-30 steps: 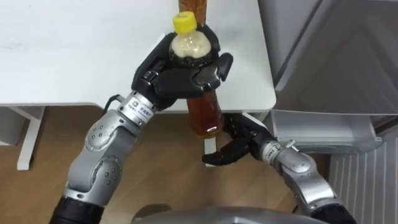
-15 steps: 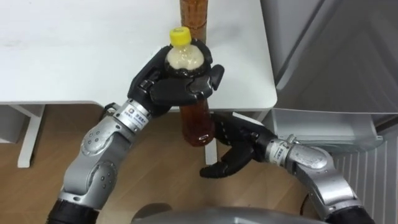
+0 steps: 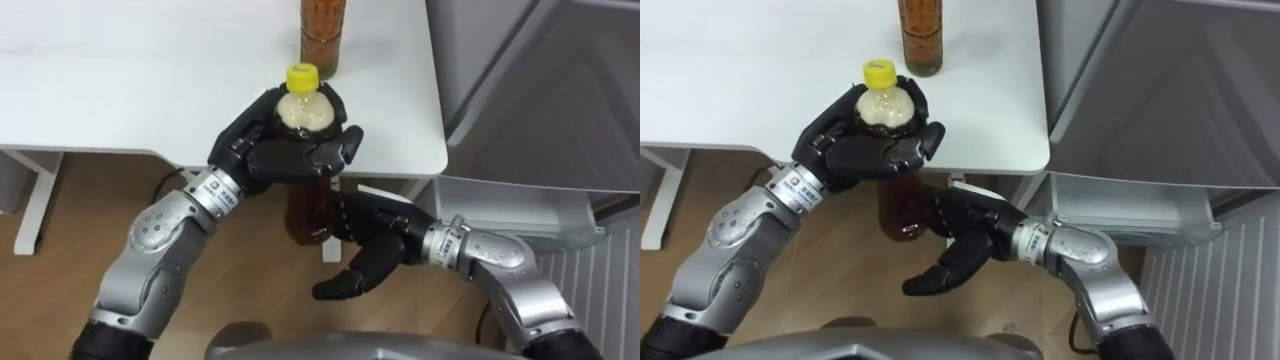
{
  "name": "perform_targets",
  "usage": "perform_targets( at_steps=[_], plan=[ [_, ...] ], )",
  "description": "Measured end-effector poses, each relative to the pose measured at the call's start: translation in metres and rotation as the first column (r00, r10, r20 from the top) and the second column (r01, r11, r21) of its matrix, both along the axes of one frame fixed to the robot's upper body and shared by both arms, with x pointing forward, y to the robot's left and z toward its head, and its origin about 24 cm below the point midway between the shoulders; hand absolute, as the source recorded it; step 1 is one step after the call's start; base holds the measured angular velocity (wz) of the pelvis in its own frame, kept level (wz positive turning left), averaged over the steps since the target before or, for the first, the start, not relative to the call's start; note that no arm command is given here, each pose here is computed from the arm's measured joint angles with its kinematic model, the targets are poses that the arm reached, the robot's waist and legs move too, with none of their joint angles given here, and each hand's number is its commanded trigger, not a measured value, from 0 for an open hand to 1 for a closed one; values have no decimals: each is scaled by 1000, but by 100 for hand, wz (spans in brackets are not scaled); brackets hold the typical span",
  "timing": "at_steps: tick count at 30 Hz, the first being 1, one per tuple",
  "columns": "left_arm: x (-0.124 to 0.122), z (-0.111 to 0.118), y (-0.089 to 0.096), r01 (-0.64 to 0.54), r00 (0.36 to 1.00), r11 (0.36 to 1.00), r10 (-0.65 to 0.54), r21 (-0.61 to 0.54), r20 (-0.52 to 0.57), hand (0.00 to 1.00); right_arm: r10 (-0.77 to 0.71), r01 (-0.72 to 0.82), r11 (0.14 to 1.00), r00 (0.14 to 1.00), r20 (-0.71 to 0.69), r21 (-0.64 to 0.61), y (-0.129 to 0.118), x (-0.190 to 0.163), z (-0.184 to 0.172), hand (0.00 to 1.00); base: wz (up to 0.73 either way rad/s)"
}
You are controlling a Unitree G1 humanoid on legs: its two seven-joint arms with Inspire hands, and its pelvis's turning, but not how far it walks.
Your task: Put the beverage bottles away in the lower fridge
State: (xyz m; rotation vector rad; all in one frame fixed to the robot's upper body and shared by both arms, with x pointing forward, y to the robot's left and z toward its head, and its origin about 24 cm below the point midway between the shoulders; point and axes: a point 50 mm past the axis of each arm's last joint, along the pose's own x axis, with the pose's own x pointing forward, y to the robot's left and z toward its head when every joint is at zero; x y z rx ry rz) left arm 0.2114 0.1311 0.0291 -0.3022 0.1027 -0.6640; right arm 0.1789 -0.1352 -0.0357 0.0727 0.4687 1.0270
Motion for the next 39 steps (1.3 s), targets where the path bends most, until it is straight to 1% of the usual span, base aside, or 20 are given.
perform_targets(
  at_steps=[4,7,14,18,19,20,28,34,39],
  plan=[
    [-3,-15,-3,19,998,1000,-18,6,-65,100,-23,24,997,1000,-18,76,3,1,3,0,0],
    [-6,-24,-6,39,994,999,-38,9,-101,100,-28,30,996,999,-29,80,3,1,3,0,0],
    [-9,-29,-10,69,990,998,-68,5,-120,100,-30,32,996,999,-30,79,3,1,3,0,0],
    [-12,-35,-11,84,985,996,-82,8,-150,100,-19,22,998,998,-54,58,2,-2,-1,0,0],
    [-13,-37,-11,85,984,996,-82,11,-159,100,-16,19,999,998,-63,50,3,-3,-2,58,0],
    [-13,-38,-11,86,983,996,-83,11,-163,100,-15,18,999,998,-66,47,3,-3,-2,100,0],
    [-14,-39,-11,100,981,995,-98,7,-166,100,-53,63,995,992,-117,79,5,-6,-6,100,0],
    [-16,-39,-16,100,975,992,-114,-80,-193,100,-73,81,994,991,-117,68,5,-6,-7,100,0],
    [-17,-39,-19,111,973,989,-128,-98,-191,100,-83,92,994,989,-121,67,9,-6,-8,100,0]
  ],
)
